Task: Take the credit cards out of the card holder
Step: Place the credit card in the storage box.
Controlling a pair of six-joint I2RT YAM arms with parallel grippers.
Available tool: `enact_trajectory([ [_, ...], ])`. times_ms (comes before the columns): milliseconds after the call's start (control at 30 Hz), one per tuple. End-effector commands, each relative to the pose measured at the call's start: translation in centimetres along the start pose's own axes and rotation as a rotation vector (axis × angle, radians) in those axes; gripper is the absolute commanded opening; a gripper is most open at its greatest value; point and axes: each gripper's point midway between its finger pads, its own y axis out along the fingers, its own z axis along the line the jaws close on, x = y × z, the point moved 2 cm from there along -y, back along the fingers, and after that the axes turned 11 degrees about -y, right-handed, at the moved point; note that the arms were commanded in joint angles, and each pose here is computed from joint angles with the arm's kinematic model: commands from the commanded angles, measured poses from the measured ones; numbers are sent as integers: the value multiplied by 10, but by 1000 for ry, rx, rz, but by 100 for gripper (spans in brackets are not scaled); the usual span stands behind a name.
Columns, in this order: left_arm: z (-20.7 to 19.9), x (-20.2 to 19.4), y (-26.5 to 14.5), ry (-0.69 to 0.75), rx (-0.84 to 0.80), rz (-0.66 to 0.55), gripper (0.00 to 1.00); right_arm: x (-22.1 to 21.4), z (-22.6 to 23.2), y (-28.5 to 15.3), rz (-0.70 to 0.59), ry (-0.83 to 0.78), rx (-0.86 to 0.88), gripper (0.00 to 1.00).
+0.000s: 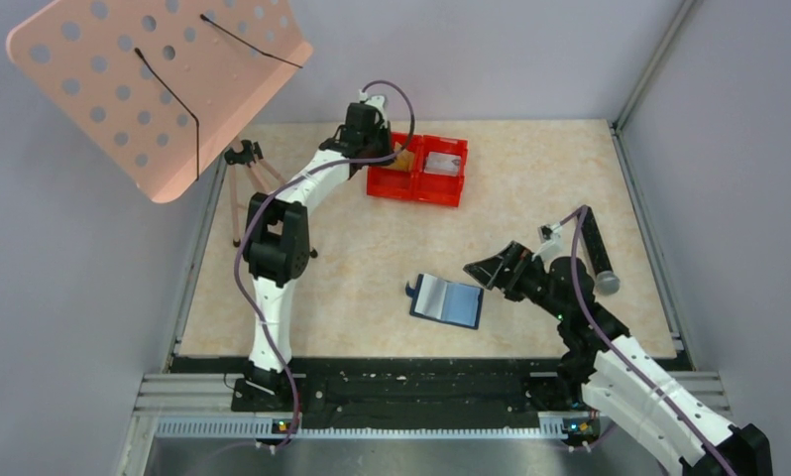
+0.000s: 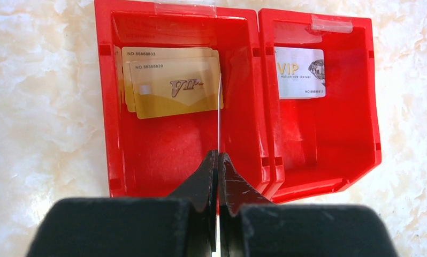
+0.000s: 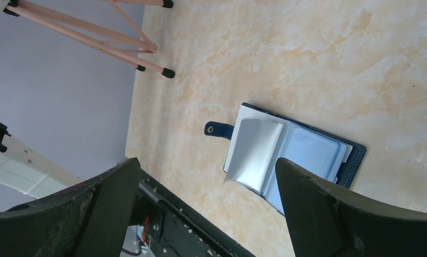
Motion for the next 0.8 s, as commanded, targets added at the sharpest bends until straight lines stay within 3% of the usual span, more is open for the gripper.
enact_trajectory([
  [0, -14, 33, 2, -24, -119, -80, 0, 31, 20, -1, -89, -53, 33, 97],
  [767, -1, 36, 33, -74, -141, -103, 0, 35, 21, 14, -60, -51, 13, 97],
])
